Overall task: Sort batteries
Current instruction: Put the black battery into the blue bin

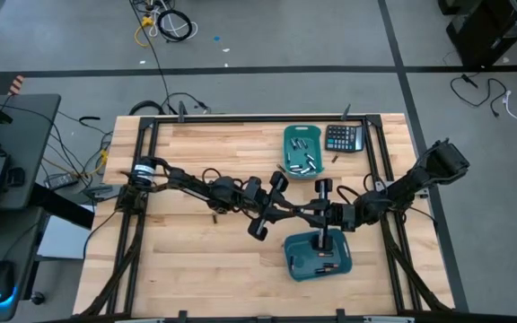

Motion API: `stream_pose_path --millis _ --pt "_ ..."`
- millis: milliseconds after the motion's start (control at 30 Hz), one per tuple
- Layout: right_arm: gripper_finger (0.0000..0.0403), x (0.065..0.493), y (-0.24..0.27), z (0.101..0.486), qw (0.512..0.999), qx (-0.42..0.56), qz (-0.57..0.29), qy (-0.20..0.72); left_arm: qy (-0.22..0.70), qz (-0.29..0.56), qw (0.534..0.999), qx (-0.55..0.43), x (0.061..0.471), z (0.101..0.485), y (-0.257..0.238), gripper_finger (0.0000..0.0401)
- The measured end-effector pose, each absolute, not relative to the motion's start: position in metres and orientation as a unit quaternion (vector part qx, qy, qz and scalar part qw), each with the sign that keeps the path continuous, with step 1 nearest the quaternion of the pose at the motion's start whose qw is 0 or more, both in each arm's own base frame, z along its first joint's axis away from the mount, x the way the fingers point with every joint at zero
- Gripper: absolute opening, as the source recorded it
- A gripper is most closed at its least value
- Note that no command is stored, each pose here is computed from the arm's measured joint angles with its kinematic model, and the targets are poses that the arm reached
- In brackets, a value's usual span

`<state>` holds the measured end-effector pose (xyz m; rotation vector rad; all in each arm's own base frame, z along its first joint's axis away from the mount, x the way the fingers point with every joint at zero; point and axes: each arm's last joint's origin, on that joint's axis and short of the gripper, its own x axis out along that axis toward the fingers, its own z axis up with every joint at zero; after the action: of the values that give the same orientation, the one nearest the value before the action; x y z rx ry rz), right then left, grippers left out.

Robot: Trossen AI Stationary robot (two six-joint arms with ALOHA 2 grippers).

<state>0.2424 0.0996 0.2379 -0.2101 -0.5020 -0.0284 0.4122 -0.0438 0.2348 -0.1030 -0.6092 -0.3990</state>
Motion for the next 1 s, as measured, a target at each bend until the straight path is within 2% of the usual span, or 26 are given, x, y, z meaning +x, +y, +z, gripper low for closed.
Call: stream_pose_path --millis 133,367,533,867,1000 --pt "0.0025 0.243 0.100 0.238 0.963 -0.105 -0.012 -0.247 -0.298 -0.197 0.933 -0.050 0.412 0.235 -0.044 0.0035" --pt "0.0090 0.242 0.101 0.237 0.964 -0.104 -0.009 -0.244 -0.295 -0.199 0.933 -0.049 0.412 0.233 -0.044 0.0035" --pt "0.0110 0.241 0.106 0.235 0.966 -0.104 -0.007 -0.235 -0.289 -0.196 0.936 -0.051 0.410 0.229 -0.044 0.0037" --pt "0.0125 0.233 0.115 0.234 0.974 -0.070 -0.084 -0.200 -0.290 -0.178 0.938 -0.056 0.411 0.230 -0.039 0.0037" --pt "0.0143 0.224 0.121 0.237 0.971 -0.053 -0.149 -0.177 -0.289 -0.172 0.939 -0.065 0.411 0.230 -0.032 0.0038"
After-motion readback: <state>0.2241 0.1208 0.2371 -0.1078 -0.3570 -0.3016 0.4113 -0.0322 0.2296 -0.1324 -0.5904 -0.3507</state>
